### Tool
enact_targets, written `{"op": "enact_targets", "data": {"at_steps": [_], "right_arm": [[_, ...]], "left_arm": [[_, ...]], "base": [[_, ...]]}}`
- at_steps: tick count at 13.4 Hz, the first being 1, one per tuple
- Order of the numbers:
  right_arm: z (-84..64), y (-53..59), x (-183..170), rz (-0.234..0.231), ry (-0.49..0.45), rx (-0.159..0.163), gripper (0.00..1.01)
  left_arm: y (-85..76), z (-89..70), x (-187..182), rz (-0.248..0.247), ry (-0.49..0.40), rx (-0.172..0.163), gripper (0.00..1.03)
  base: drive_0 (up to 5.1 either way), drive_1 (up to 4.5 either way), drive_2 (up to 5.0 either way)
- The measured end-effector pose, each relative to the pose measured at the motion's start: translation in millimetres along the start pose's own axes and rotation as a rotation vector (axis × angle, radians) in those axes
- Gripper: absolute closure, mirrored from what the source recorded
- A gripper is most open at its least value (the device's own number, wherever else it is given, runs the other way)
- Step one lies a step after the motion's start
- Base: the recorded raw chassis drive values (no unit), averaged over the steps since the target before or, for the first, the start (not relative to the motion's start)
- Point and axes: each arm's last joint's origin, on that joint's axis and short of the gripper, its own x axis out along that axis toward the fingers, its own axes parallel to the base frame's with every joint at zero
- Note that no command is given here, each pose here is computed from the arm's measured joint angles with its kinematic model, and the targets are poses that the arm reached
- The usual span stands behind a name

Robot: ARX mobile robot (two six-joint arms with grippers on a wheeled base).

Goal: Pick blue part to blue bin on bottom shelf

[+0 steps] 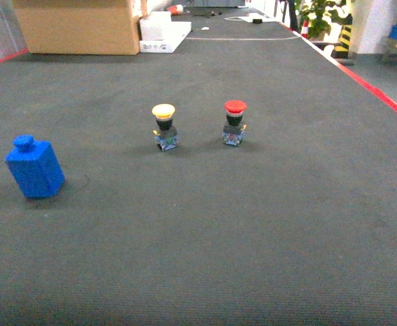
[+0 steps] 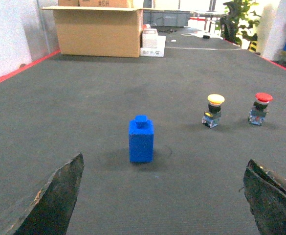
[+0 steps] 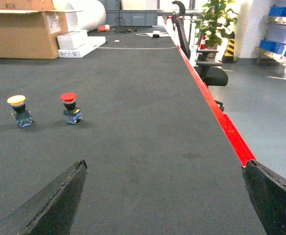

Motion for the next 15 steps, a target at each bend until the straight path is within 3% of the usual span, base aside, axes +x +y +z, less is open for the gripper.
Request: {"op": "enact_targets", "data": {"at_steps": [9, 10, 11, 12, 15], "right_arm": [[-0.4, 0.0, 0.0, -0.001, 0.004, 0.0, 0.03], [-0.4, 0.0, 0.0, -0.001, 0.004, 0.0, 0.03], [-0.4, -0.1, 0.0, -0.002, 0.005, 0.001, 0.03], [-0.4, -0.1, 0.0, -0.001, 0.004, 0.0, 0.03], [-0.4, 0.0, 0.0, -0.001, 0.004, 0.0, 0.03]], "left_arm": [[0.0, -0.3, 0.0, 0.001, 0.004, 0.0, 0.05], [0.0, -1.5, 0.1, 0.009, 0.022, -0.005, 0.05], [-4.4, -5.6, 5.9, 0.088, 0.139, -0.037, 0.05], [-11.5, -17.7, 31.5, 0.092, 0.204, -0.057, 0.05], [-4.3, -13.7, 96.8, 0.129, 0.187, -0.078, 0.05]], "base": [[0.0, 0.0, 0.0], [0.0, 0.0, 0.0], [0.0, 0.0, 0.0], [0.0, 0.0, 0.0], [0.0, 0.0, 0.0]]}}
